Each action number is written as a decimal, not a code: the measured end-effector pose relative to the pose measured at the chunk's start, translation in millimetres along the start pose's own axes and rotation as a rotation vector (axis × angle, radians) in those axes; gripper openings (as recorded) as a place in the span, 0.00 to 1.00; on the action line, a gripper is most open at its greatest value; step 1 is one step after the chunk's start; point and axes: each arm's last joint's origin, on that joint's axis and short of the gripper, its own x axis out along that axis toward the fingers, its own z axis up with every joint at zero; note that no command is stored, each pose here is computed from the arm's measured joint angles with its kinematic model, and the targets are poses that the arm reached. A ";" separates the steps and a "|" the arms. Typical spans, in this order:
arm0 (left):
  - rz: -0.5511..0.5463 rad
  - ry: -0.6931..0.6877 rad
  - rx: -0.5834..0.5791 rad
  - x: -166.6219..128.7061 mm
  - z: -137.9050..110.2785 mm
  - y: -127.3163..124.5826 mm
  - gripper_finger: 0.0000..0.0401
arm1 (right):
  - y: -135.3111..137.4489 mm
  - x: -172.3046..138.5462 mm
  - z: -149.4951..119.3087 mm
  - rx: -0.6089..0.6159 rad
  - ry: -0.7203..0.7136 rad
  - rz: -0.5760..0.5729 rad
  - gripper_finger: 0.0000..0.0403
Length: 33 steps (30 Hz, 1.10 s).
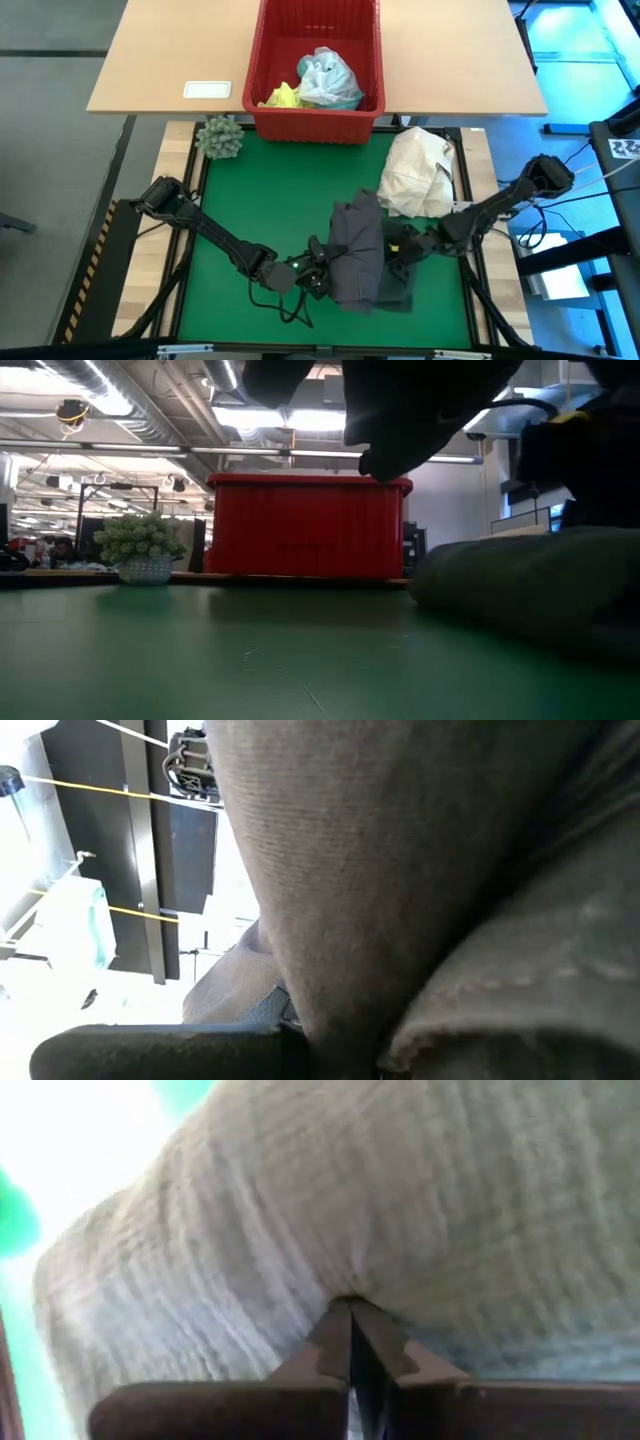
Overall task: Fold Laundry from Bin
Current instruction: Stack the gray short on the dark green polo
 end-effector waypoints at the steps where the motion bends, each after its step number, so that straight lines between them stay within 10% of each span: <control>1: 0.003 0.006 0.003 0.0 -0.2 0.1 0.16 | -0.1 -0.1 3.0 -0.006 0.005 0.015 0.00; 11: -0.015 -0.026 -0.022 1.0 -0.1 0.0 0.16 | 28.6 -55.1 28.8 -0.063 0.055 -0.149 0.01; 20: -0.170 -0.125 -0.134 22.2 -16.1 -3.9 0.16 | 53.8 -145.8 26.7 -0.131 -0.254 -0.371 0.01; 33: -0.124 -0.051 -0.145 37.3 -29.9 3.2 0.16 | 31.6 -96.3 3.7 -0.009 -0.117 -0.397 0.00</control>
